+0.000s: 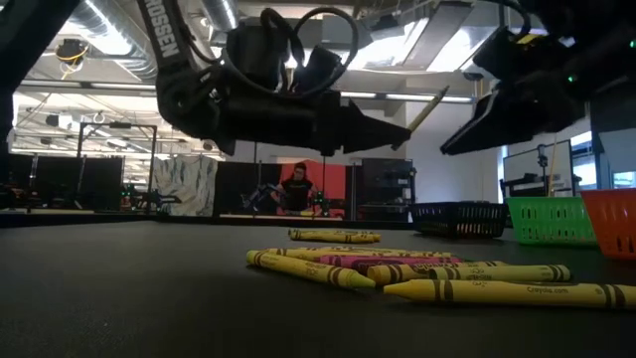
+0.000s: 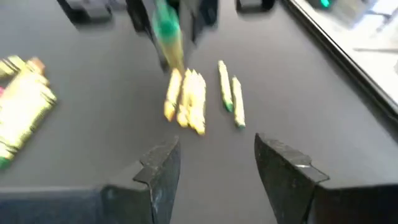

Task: Sort crayons
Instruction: Put the green crayon into the orange basket

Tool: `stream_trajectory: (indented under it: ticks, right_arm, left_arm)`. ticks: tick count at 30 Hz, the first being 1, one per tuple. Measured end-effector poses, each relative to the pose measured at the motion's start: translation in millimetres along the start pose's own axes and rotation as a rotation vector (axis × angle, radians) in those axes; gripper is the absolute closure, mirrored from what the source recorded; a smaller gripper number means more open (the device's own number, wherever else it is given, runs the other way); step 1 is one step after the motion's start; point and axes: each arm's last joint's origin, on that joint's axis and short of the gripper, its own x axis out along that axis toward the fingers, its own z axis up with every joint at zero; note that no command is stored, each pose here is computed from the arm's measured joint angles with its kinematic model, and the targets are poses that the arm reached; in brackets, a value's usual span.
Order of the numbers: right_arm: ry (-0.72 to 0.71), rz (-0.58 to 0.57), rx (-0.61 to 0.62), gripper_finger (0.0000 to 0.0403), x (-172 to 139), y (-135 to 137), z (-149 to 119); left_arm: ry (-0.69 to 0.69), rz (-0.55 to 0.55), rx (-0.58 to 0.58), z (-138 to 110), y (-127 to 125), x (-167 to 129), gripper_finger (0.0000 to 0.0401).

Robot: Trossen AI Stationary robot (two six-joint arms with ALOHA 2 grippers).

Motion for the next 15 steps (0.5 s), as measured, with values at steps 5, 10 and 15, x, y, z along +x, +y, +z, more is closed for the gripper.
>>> stream_trajectory:
  ticks: [5,10,15]
  right_arm:
    - [-0.211,0.083,0.056,0.0201,3.3,-7.6,-9.7]
    - [-0.405,0.159,0.079,0.0201,-1.2,-13.0,-7.0]
    - [-0.446,0.223,0.041,0.0201,-2.6,-11.3,0.3]
  left_arm:
    - [-0.004,-0.006,-0.008,-4.2,0.0,0.6,0.0400]
    - [-0.033,-0.039,-0.025,-2.9,1.4,0.4,0.0400]
    - [-0.039,-0.036,-0.050,-2.2,1.6,0.4,0.0400]
